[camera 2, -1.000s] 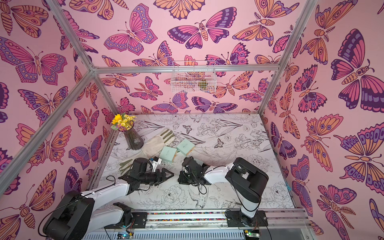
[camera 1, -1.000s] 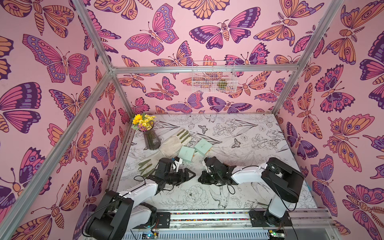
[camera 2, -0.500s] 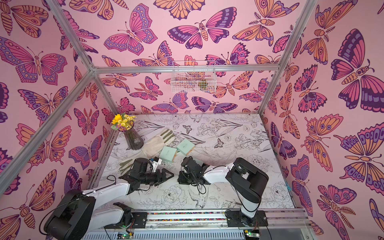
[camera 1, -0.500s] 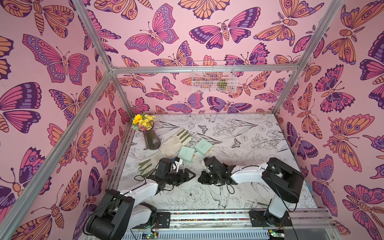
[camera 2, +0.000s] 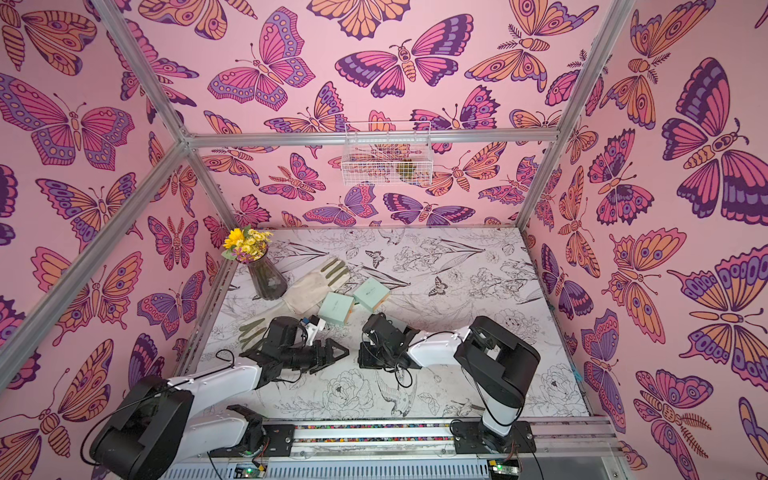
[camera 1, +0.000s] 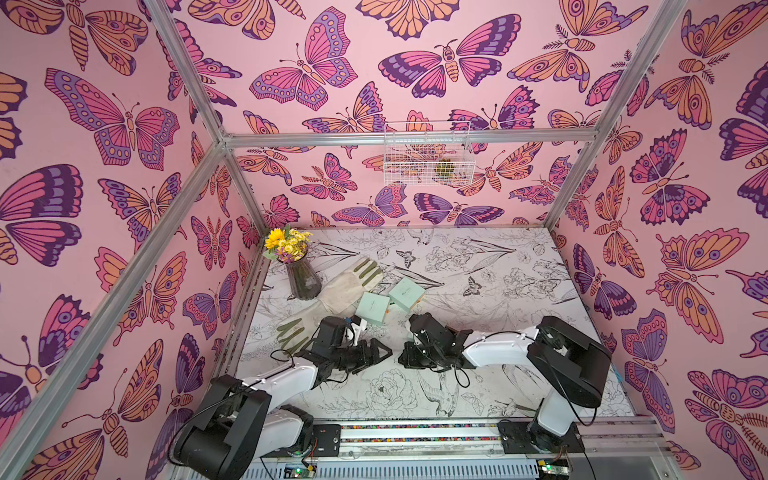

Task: Place the earrings into the drawer-style jewelry box
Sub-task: Adjust the earring at the center of the board.

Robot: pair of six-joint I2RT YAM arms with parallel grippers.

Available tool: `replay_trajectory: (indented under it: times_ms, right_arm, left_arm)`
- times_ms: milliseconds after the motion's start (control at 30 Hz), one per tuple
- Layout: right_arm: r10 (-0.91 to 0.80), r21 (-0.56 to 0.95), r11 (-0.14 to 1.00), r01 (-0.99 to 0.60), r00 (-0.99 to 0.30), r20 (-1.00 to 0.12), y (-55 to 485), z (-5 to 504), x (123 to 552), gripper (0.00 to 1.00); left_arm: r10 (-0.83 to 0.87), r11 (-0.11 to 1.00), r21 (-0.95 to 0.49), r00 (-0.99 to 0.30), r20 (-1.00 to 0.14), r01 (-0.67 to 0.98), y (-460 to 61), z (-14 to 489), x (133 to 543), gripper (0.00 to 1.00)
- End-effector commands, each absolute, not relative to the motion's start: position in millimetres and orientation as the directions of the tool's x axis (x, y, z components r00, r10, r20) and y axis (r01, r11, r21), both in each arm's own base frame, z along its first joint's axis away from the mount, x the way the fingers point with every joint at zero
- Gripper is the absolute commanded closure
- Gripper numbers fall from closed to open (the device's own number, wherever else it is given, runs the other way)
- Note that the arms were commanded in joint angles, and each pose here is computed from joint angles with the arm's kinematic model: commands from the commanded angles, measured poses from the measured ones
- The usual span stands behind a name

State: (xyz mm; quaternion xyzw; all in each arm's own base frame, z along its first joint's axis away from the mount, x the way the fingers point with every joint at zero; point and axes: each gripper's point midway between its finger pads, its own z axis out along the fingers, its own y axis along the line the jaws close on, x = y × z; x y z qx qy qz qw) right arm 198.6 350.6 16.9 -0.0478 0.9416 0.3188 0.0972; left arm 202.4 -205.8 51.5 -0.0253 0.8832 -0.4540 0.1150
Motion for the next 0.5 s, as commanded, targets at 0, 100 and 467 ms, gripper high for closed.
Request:
replay_trajectory:
  times_ms: [0,100,467]
  right_arm:
    - [-0.053,0.452,0.883,-0.125,-0.984,-0.169,315,-9,184,0.88]
    - [-0.057,0.460,0.875,-0.150,-0.976,-0.211,318,10,190,0.87]
    - [-0.165,0.376,0.894,-0.244,-0.959,-0.230,351,49,193,0.85]
  left_arm:
    - [-0.141,0.599,-0.796,-0.967,-0.212,0.087,-207,54,206,0.13]
    - [-0.163,0.572,-0.817,-0.965,-0.207,0.078,-208,58,207,0.14]
    - [-0.276,0.379,-0.925,-0.957,-0.094,-0.018,-195,58,216,0.17]
